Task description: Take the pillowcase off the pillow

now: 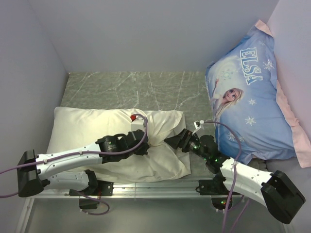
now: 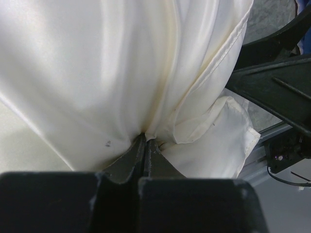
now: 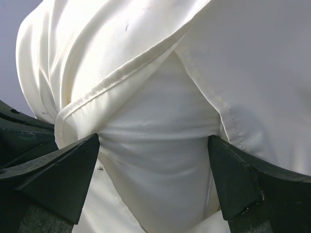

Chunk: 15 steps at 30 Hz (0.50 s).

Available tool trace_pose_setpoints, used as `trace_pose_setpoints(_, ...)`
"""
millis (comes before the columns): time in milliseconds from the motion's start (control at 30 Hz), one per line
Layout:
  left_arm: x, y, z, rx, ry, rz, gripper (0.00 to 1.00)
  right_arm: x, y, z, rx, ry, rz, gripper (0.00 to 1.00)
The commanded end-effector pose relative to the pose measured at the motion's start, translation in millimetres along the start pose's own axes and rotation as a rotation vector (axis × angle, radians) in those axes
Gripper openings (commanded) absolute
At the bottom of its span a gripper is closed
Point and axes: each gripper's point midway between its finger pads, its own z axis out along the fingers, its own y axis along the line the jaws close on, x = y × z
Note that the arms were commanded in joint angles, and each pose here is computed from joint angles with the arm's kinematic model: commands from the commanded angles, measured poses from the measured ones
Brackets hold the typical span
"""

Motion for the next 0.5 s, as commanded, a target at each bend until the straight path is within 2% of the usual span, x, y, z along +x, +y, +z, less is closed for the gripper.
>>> trace_pose_setpoints(0,30.8,18.8,-4.3,-0.064,0.119,0.062,0.0,-21.1,6.6,3.7,-0.009,-0.087,0.009,1.0)
trace_pose_setpoints(333,27.8,16.0,-5.0,-0.064,0.107,0.075,0.0,-7.0,-6.9,19.8,0.045,0.002,-0.003,0.99)
trace_pose_setpoints(433,21.1,13.7,-6.5,-0.064,0.09,0.089,0.0,-15.7,12.2,29.6,0.0,0.007,-0.016,0.9)
trace_pose_setpoints(467,17.7,12.9,-7.1,-0.066,0.081,0.092,0.0,-20.5,23.7,30.8,-0.028,0.006,-0.023,0.71)
